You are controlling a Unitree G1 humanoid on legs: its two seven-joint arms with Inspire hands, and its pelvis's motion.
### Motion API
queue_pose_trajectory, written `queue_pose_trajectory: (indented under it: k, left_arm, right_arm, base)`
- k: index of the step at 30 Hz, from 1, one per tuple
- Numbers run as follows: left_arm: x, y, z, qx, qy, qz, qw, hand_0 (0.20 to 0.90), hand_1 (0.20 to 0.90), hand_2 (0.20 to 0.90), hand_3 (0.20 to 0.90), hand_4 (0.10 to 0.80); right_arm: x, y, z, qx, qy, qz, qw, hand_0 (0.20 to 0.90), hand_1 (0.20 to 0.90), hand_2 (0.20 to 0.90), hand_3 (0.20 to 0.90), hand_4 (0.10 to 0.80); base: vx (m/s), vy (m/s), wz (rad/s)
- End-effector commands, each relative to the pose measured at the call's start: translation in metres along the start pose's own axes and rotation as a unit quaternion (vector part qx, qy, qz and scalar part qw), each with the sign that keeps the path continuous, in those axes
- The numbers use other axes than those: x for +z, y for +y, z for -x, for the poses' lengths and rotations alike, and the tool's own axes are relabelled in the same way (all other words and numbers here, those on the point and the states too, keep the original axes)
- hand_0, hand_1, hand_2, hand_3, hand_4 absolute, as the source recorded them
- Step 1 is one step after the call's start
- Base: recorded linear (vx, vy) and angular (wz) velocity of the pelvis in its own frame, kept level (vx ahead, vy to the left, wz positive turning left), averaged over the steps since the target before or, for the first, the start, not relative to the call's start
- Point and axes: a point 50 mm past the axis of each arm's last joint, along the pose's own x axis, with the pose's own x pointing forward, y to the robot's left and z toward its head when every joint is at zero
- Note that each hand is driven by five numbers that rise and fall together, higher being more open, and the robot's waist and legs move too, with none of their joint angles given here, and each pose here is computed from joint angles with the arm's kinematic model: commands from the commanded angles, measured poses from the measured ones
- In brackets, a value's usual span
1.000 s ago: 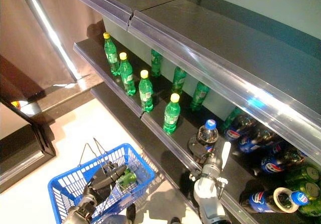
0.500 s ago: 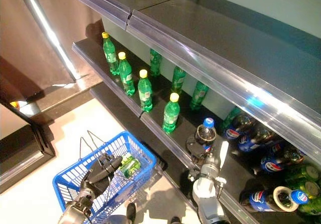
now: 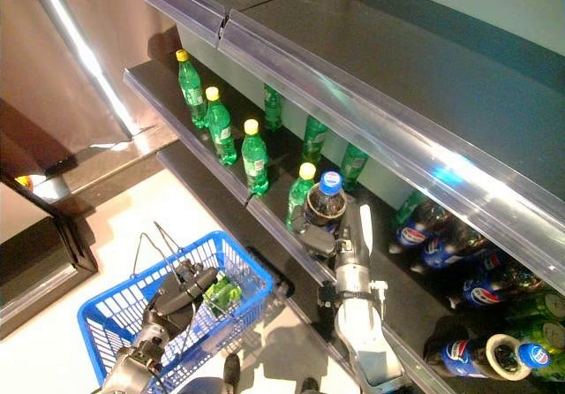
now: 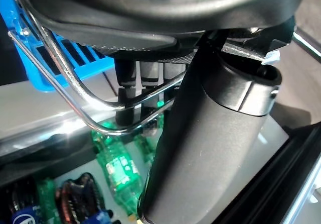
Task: Pick up the drink and place into the basket.
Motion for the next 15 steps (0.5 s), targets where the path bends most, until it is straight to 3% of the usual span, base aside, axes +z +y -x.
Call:
queue_pose_trajectory:
  k: [1,8,15]
  left_arm:
    - [0.065,-0.1,-0.024,-0.275,-0.175,-0.039,0.945,0.3,0.3,0.3,0.2,0.1]
    - [0.065,-0.11,-0.025,-0.3,-0.167,-0.032,0.939,0.3,0.3,0.3,0.2,0.1]
    - [0.063,-0.141,-0.022,-0.381,-0.149,-0.013,0.912,0.3,0.3,0.3,0.2,0.1]
  right_arm:
    - [0.095,0.011,-0.015,0.057,-0.265,-0.078,0.959,0.3,0.3,0.3,0.2,0.1]
    - [0.117,0.017,-0.012,0.096,-0.3,-0.133,0.94,0.3,0.3,0.3,0.2,0.1]
    - [0.125,0.03,-0.009,0.123,-0.3,-0.167,0.931,0.3,0.3,0.3,0.2,0.1]
  base:
    - [0.0,0.0,0.0]
    - [0.0,0.0,0.0]
    - [0.0,0.0,0.0]
